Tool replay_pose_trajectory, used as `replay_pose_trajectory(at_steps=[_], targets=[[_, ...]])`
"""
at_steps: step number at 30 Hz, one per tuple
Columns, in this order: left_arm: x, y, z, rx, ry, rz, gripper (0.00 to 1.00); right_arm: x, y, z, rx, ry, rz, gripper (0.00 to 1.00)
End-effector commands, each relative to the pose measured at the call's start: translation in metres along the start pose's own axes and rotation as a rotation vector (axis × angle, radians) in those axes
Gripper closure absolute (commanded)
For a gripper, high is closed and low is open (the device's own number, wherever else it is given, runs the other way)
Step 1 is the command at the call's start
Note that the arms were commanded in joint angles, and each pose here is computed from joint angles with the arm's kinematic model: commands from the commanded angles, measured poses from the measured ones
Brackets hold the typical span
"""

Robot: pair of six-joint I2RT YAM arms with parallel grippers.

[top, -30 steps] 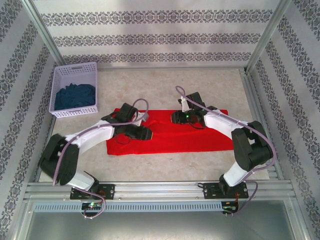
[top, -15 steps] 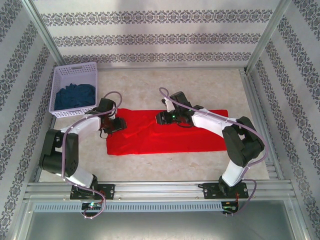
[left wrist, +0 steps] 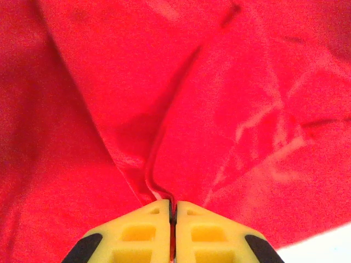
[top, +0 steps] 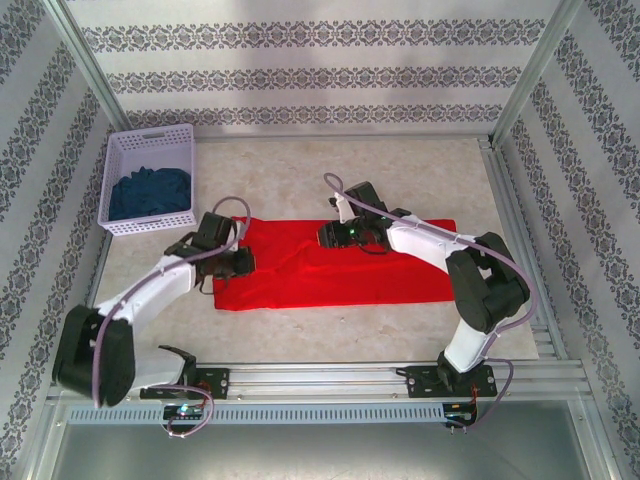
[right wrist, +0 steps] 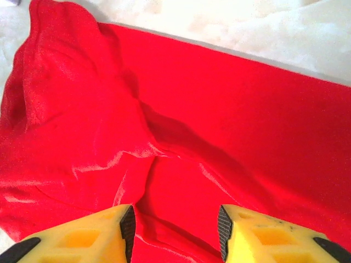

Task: Fold the inside-out t-shirt
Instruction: Smooth out the T-shirt at the center of the table.

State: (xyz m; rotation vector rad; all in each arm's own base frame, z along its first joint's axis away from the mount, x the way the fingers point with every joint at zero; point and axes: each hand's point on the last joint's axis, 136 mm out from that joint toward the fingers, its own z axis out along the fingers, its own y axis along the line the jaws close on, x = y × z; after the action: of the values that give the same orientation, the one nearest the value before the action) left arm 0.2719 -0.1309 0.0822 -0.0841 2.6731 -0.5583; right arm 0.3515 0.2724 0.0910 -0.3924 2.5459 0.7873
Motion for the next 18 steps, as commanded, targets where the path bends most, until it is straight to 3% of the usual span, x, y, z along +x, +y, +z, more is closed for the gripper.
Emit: replay_pose_trajectory(at_steps=[1, 11, 18], targets=[[0.021, -0.007, 0.002, 0.015, 0.0, 0.06, 0.91, -0.027, 0.021, 0.006, -0.069, -0.037, 0.026, 0.53], [0.031, -0.005, 0.01, 0.015, 0.014, 0.075, 0.91, -0.039, 0.068, 0.074, -0.073, 0.066, -0.021, 0.49], [0.033, -0.002, 0.014, 0.006, 0.016, 0.078, 0.91, -0.014, 0.071, 0.102, -0.011, 0.171, -0.095, 0.53]])
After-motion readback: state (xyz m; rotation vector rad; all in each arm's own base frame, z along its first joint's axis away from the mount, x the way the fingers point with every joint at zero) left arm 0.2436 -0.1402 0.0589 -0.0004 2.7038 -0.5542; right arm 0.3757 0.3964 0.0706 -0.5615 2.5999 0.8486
